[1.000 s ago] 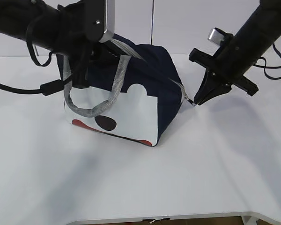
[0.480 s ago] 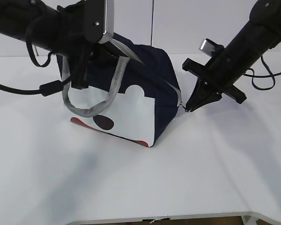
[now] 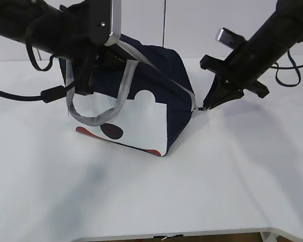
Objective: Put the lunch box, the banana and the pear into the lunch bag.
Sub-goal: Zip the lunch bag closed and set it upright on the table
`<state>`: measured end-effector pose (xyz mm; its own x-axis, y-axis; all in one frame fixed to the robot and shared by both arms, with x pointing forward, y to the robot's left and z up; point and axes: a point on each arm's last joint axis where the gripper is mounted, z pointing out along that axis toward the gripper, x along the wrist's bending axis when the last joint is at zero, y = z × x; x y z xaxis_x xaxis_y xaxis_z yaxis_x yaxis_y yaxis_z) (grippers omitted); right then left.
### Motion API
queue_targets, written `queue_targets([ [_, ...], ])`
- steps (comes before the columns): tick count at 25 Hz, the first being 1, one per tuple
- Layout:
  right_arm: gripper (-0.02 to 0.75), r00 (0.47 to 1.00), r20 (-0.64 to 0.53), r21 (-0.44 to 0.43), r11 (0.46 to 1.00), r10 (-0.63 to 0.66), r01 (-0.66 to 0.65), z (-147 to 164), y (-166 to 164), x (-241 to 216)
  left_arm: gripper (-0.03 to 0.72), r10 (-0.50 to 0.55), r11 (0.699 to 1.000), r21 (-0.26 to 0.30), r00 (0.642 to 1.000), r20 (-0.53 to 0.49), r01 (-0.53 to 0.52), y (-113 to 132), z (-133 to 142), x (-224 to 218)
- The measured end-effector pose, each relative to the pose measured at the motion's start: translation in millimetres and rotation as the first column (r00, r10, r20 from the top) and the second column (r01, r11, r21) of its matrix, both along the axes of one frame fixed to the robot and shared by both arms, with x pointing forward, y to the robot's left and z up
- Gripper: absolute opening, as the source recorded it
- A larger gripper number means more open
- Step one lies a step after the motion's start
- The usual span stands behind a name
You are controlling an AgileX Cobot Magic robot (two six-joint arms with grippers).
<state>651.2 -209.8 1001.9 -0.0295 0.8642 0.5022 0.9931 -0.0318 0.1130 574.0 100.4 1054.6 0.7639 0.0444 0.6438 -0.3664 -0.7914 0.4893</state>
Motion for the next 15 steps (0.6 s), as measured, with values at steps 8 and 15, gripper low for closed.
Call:
queue_targets([
  [8, 0.319, 0.985, 0.121, -0.026, 0.993, 0.12, -0.118, 24, -3, -7, -0.012, -0.001, 1.0, 0.001, 1.0, -0.001, 0.001, 2, 1, 0],
  [15, 0.389, 0.89, 0.243, -0.07, 0.922, 0.387, -0.382, 39, -1, -18, -0.012, -0.002, 1.0, 0.002, 1.0, -0.001, 0.002, 2, 1, 0],
])
